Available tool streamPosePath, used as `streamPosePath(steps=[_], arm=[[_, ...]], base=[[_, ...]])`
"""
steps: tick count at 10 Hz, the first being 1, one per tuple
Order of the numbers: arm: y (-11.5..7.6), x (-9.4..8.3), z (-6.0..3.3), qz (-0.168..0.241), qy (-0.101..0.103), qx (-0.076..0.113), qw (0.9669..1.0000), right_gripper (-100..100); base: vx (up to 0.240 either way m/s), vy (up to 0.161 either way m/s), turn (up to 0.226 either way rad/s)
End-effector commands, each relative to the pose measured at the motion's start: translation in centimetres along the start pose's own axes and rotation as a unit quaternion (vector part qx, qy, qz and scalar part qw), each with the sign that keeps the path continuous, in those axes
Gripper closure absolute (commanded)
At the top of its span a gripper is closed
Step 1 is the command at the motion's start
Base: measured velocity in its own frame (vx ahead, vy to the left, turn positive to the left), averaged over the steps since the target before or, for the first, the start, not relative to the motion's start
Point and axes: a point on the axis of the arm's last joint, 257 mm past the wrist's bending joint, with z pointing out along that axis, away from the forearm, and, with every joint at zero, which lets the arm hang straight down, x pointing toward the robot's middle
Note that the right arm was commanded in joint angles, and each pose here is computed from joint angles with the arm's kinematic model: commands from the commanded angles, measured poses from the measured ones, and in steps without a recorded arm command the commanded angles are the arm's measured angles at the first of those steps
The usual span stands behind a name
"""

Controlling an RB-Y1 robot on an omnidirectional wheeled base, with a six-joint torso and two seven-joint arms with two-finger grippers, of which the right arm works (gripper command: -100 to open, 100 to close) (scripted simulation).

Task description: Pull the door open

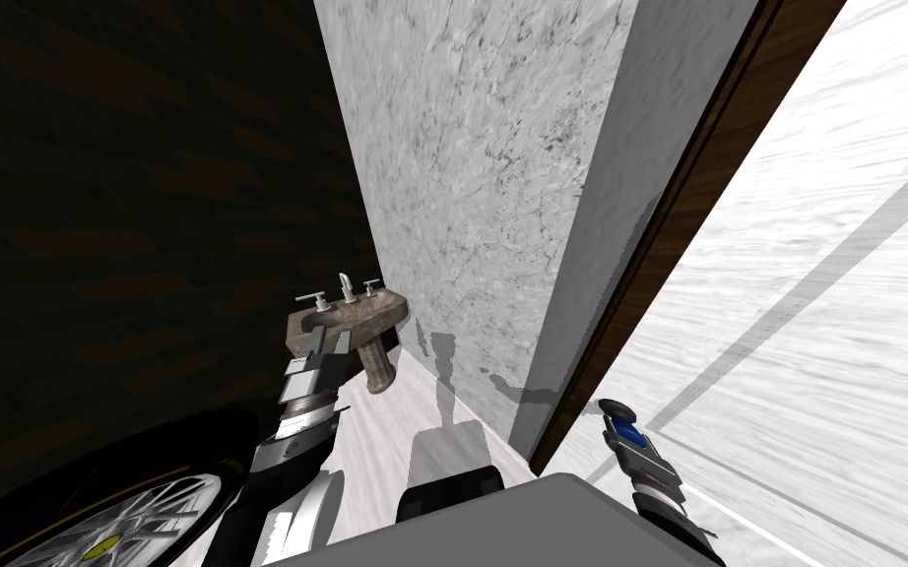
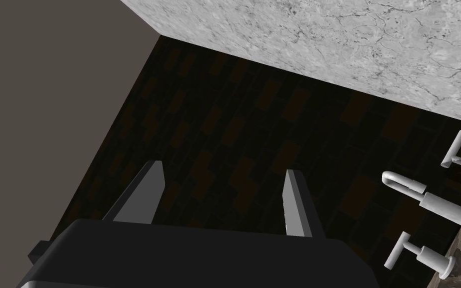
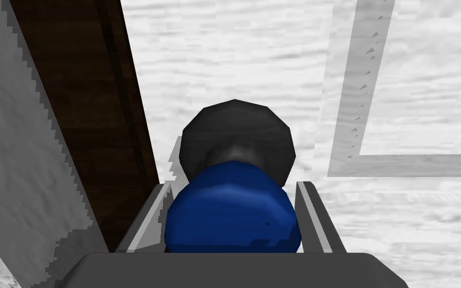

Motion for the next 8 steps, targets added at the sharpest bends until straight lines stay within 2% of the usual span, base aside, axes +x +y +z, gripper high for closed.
streamPosePath(steps=[1,2,3,5,8], arm=[[0.1,0.0,-0.05,0.001,0.0,-0.001,1.0,100],[0.1,0.0,-0.05,0.001,0.0,-0.001,1.0,100],[-0.8,0.0,-0.17,0.0,0.0,0.015,0.9999,100],[-1.4,0.1,-0.34,0.001,0.001,0.027,0.9996,100],[-3.5,0.1,-0.98,0.003,0.001,0.065,0.9979,100]], base=[[0.0,0.0,0.0],[0.0,0.0,0.0],[-0.128,0.018,0.054],[-0.201,0.044,0.052],[-0.238,0.065,0.054]])
